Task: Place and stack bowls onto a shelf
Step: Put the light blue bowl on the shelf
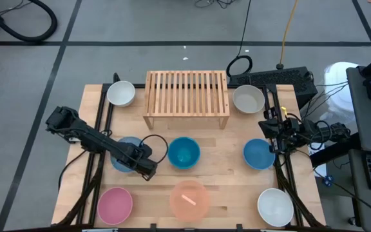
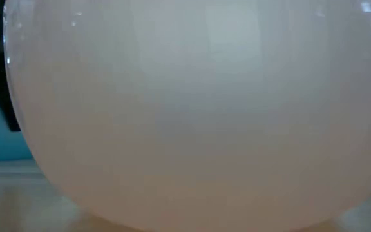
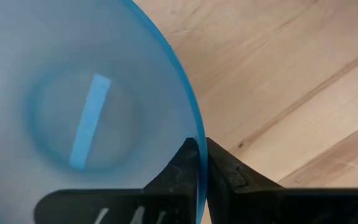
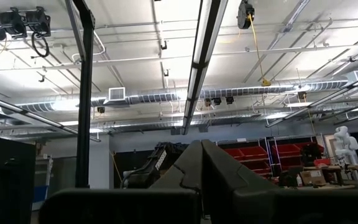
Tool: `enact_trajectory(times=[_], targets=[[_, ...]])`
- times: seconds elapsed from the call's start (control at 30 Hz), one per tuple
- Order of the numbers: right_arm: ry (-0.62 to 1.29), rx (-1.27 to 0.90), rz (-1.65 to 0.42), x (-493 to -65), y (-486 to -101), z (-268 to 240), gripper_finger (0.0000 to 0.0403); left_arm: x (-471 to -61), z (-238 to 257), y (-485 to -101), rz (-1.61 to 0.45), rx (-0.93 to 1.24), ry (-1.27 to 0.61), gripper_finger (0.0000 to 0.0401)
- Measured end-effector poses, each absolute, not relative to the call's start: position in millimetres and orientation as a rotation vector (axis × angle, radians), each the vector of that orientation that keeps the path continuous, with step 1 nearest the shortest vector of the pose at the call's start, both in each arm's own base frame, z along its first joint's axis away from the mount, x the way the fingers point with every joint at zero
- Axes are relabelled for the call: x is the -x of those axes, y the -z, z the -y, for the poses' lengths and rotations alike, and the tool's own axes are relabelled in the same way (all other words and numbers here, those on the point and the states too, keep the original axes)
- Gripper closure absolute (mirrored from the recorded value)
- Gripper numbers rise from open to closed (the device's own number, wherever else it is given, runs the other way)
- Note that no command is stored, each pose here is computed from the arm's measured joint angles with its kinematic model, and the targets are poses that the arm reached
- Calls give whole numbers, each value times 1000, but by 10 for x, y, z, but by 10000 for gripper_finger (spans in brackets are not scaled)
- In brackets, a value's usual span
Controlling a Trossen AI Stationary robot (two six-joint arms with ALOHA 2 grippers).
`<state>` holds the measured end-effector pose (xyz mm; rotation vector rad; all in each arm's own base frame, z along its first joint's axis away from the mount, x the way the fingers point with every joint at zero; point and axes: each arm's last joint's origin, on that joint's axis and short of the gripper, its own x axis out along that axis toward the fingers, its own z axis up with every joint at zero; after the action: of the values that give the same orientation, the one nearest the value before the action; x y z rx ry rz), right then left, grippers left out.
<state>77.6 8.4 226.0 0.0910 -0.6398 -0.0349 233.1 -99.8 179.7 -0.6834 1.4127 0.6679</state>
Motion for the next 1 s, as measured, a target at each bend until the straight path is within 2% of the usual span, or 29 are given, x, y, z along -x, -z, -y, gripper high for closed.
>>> enact_trajectory(times=[0.27,0.63,1.0], targets=[[35,-90,639,-777,-2260,-85,403,-2248,1019,-1972,-1450,741,-660,393],[39,-79,634,-780,-2256,-85,403,-2154,876,-2882,-1487,552,-807,393],[38,-79,634,-779,-2256,-85,403,-2359,416,-3666,-1185,412,-705,393]])
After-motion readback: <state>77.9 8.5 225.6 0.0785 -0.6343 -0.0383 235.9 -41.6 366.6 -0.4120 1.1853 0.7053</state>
